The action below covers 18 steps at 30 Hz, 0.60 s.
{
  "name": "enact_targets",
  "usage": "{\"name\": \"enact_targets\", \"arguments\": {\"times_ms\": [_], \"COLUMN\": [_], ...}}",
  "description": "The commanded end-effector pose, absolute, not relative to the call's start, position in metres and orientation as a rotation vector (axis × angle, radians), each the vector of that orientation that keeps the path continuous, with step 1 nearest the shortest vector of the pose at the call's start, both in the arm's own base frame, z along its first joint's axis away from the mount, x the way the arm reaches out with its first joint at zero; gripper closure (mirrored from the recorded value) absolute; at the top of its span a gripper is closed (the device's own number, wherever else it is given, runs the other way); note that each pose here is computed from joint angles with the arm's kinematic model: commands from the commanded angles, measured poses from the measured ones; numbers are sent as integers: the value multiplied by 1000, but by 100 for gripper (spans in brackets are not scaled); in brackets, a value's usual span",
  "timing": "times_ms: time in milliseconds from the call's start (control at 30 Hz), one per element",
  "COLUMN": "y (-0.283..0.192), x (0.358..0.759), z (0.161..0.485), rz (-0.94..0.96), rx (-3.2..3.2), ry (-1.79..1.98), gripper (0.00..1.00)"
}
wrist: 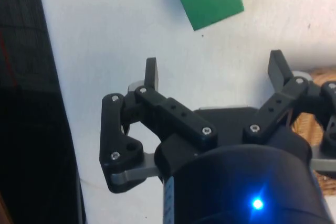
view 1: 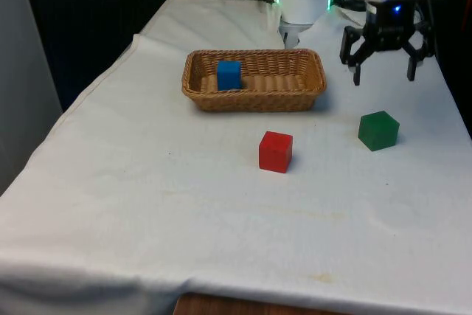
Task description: Pick up exactly two blocks and place them into the basket.
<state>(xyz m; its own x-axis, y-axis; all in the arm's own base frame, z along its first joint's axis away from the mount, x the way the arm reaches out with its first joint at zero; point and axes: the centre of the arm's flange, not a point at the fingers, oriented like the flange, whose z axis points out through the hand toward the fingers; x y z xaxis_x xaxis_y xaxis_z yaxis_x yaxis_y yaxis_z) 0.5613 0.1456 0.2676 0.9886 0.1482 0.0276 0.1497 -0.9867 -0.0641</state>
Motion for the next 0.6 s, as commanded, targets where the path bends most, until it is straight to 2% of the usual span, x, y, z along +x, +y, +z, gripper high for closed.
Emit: {"name": "enact_targets", "arguments": {"times_ms": [0, 233, 567], "y": [146, 158, 164], "x": [564, 583, 595], "z": [264, 230, 209], "rz": [-31, 10, 35], "rx": [-3069, -3075, -3086], "ry": [-224, -175, -148], "gripper": [0, 0, 0]}}
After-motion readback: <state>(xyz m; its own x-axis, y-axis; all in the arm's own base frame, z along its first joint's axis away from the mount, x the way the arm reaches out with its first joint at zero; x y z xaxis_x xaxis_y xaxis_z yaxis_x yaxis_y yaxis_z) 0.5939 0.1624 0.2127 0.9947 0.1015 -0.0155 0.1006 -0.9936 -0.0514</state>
